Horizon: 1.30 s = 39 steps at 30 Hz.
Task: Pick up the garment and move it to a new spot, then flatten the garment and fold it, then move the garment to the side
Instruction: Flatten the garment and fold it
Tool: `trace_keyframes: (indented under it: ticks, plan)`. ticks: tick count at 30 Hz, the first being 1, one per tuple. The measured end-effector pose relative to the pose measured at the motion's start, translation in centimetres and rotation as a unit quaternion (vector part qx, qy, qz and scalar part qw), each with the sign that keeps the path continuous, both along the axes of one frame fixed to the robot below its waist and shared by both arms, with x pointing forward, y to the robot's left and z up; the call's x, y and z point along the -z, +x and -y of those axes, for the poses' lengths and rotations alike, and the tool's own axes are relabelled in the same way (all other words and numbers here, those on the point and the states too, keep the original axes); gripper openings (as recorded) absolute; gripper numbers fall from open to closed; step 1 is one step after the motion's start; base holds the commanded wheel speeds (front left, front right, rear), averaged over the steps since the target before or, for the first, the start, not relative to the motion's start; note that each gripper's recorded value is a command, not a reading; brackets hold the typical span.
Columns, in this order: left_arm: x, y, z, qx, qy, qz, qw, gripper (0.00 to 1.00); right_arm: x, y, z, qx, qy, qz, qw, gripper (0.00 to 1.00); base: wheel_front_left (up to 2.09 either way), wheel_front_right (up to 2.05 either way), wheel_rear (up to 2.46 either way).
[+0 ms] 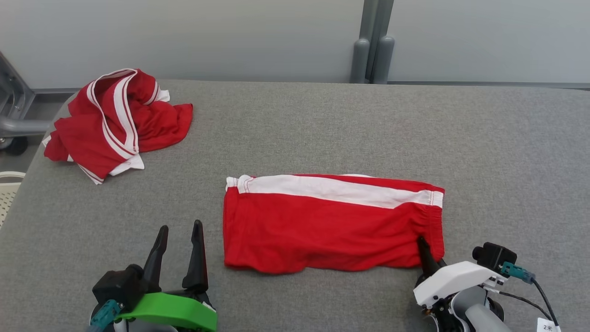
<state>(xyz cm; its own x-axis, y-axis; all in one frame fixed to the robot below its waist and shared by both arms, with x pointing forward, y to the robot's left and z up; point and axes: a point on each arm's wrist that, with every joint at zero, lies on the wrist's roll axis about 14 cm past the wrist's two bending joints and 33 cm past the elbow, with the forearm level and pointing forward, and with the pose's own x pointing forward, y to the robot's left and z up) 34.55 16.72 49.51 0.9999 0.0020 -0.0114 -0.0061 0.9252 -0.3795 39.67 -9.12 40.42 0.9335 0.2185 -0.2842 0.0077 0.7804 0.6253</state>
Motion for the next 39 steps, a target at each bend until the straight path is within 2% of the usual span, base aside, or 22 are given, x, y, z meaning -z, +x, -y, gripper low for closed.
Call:
trace_keyframes:
  ticks: [8,17,21,28,39]
  plan:
    - [-0.2,0.5,1.2,0.018,-0.001,0.004,1.000,1.00,-1.7,1.0,3.2,0.032,-0.017,0.030,0.999,0.00,0.00,0.00,0.00]
    - [-0.4,0.9,2.4,0.038,-0.003,0.008,0.999,1.00,-3.3,1.1,13.0,0.092,-0.092,0.034,0.991,0.00,0.00,0.00,0.00]
    - [-0.4,0.9,2.8,0.043,-0.003,0.008,0.999,1.00,-3.5,0.6,15.7,0.113,-0.113,0.024,0.987,0.00,0.00,0.00,0.00]
    - [-0.7,0.7,3.1,0.049,-0.008,0.010,0.999,1.00,-4.6,0.5,15.4,0.114,-0.114,0.029,0.987,0.00,0.00,0.00,0.00]
    - [-1.3,0.0,3.1,0.050,-0.008,0.018,0.999,1.00,-8.6,1.5,10.1,0.056,-0.111,0.075,0.989,0.00,0.00,0.00,0.00]
